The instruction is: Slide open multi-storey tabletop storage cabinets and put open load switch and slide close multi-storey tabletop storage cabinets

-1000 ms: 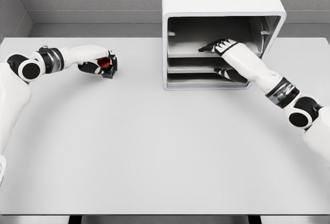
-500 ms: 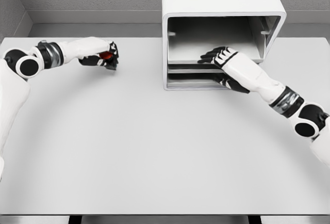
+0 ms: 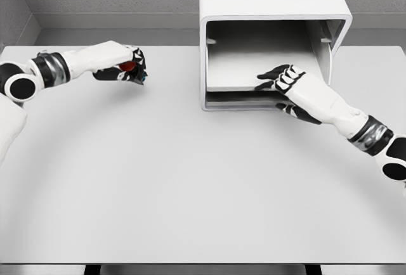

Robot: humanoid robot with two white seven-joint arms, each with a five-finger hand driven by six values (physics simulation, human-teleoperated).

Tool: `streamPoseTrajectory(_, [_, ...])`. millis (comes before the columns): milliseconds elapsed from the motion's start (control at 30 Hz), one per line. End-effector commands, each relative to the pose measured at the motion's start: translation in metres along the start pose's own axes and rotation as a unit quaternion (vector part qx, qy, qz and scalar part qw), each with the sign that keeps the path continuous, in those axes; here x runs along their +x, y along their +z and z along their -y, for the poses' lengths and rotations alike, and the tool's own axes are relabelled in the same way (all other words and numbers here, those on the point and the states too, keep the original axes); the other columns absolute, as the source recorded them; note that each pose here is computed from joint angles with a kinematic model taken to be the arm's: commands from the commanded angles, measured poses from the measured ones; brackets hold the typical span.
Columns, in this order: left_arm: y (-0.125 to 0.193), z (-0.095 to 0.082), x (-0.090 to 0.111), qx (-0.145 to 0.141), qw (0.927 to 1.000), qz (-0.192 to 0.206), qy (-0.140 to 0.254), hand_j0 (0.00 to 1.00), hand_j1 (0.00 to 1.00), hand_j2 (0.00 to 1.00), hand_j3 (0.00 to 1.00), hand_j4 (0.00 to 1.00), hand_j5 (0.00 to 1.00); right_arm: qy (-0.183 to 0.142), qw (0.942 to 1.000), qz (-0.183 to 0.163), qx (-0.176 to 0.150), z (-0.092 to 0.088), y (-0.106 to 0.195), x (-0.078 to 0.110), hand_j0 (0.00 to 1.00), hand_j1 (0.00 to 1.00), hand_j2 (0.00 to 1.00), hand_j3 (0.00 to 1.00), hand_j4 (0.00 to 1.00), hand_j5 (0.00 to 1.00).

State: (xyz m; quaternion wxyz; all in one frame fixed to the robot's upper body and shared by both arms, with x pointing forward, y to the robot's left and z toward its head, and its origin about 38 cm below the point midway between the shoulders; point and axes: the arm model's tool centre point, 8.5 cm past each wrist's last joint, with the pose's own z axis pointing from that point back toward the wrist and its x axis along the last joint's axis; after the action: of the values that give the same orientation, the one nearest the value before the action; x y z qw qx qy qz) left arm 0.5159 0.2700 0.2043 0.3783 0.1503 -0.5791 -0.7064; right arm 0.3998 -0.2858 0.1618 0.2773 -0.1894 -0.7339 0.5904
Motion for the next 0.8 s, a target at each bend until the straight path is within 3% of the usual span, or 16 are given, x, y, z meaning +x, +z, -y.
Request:
streamPoseTrajectory(0, [0.003, -0.007, 0.003, 0.011, 0.9999, 0.005, -0.001, 0.31, 0.31, 0.31, 0.31, 0.31, 0.31, 0.010, 0.9999, -0.003, -0.013, 0.014, 0.004, -0.003, 0.79, 0.79, 0.79, 0.79, 0.79, 0.79])
streamPoseTrajectory(300, [0.014, -0.003, 0.013, 0.018, 0.9995, 0.023, -0.008, 0.31, 0.31, 0.31, 0.31, 0.31, 0.31, 0.015, 0.9997, 0.001, -0.019, 0.026, 0.025, 0.009, 0.81, 0.81, 0.81, 0.81, 0.81, 0.81])
streamPoseTrajectory(767, [0.030, -0.001, 0.031, 0.032, 0.9981, 0.048, -0.021, 0.31, 0.31, 0.31, 0.31, 0.31, 0.31, 0.015, 0.9997, -0.003, -0.017, 0.029, 0.049, 0.021, 0.82, 0.82, 0.82, 0.82, 0.82, 0.82])
